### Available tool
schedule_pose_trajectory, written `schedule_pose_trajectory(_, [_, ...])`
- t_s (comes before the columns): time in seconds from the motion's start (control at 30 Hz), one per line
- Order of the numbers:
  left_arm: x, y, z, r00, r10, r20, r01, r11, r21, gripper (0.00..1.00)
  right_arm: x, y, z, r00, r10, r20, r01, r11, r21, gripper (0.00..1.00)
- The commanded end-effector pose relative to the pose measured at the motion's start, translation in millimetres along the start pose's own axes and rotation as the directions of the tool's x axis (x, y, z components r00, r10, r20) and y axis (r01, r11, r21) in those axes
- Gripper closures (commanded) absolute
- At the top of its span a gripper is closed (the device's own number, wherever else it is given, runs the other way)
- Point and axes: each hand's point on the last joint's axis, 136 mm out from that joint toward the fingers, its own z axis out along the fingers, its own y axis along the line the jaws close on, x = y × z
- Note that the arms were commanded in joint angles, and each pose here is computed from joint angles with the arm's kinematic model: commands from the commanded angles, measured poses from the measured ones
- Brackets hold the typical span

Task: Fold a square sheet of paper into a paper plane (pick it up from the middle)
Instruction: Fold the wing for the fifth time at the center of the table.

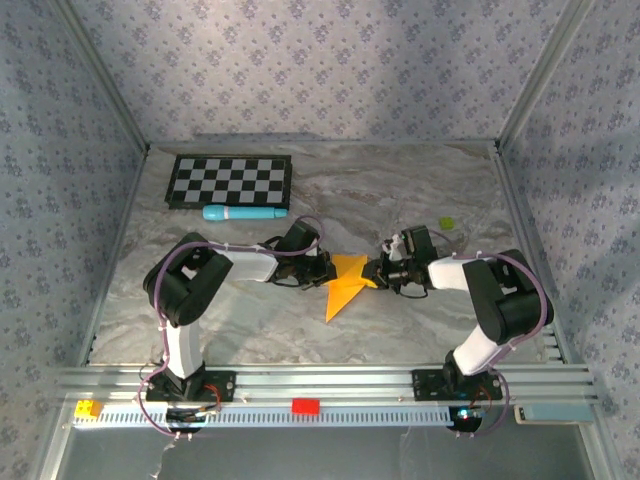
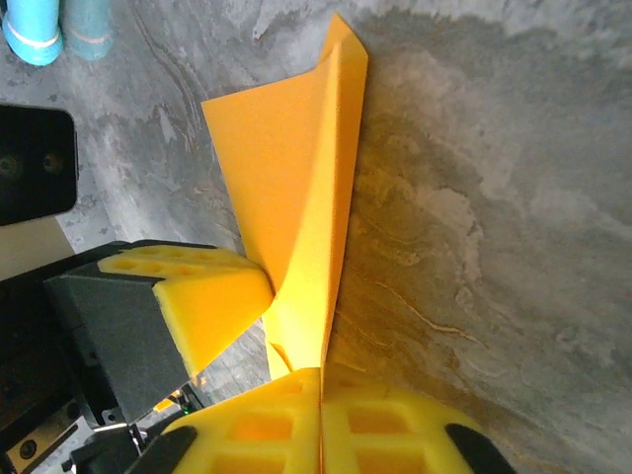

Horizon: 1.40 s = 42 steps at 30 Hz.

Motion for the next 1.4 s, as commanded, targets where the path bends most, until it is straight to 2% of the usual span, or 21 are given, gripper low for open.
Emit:
schedule_pose_trajectory(0.0, [-1,-3,-7,0.999,0.026,0.019,-0.026,1.0,-0.007,0.88,-2,5,-3,1.0,0.004,-0.008,-0.004,1.0,-0.009,0.96])
schedule_pose_trajectory(0.07, [-4,-10,-18,0.997,0.042,0.059,-0.043,0.999,0.006,0.81,-3,8,-5,1.0,0.015,0.014,-0.015,1.0,-0.015,0.97])
schedule_pose_trajectory(0.13, [-6,-14,-32,0.991,0.08,0.107,-0.079,0.997,-0.014,0.69,-4,8,-9,0.998,0.041,0.042,-0.041,0.999,-0.011,0.97])
schedule_pose_trajectory(0.23, [-3,-18,-51,0.97,0.191,0.152,-0.177,0.979,-0.102,0.63,-5,7,-13,0.994,0.075,0.081,-0.075,0.997,0.003,0.98])
schedule_pose_trajectory(0.43, [24,-25,-56,0.893,0.427,0.141,-0.375,0.88,-0.29,0.64,-5,8,-13,0.984,0.143,0.103,-0.141,0.99,-0.022,0.99])
schedule_pose_trajectory(0.53, [37,-34,-50,0.85,0.51,0.129,-0.449,0.83,-0.331,0.64,-5,12,-13,0.982,0.152,0.109,-0.15,0.988,-0.034,0.99])
schedule_pose_trajectory(0.73, [57,-38,-37,0.759,0.649,0.056,-0.56,0.694,-0.453,0.62,-6,12,-15,0.979,0.164,0.12,-0.162,0.986,-0.023,0.99])
schedule_pose_trajectory(0.87, [65,-34,-28,0.728,0.686,-0.006,-0.594,0.626,-0.505,0.61,-6,12,-15,0.979,0.169,0.118,-0.168,0.986,-0.023,0.99])
schedule_pose_trajectory(1.13, [70,-25,-18,0.671,0.739,-0.066,-0.625,0.516,-0.586,0.59,-7,14,-15,0.978,0.172,0.115,-0.17,0.985,-0.024,0.99])
schedule_pose_trajectory(1.37, [73,-20,-9,0.645,0.756,-0.108,-0.642,0.46,-0.614,0.62,-6,14,-16,0.978,0.171,0.116,-0.17,0.985,-0.021,0.99])
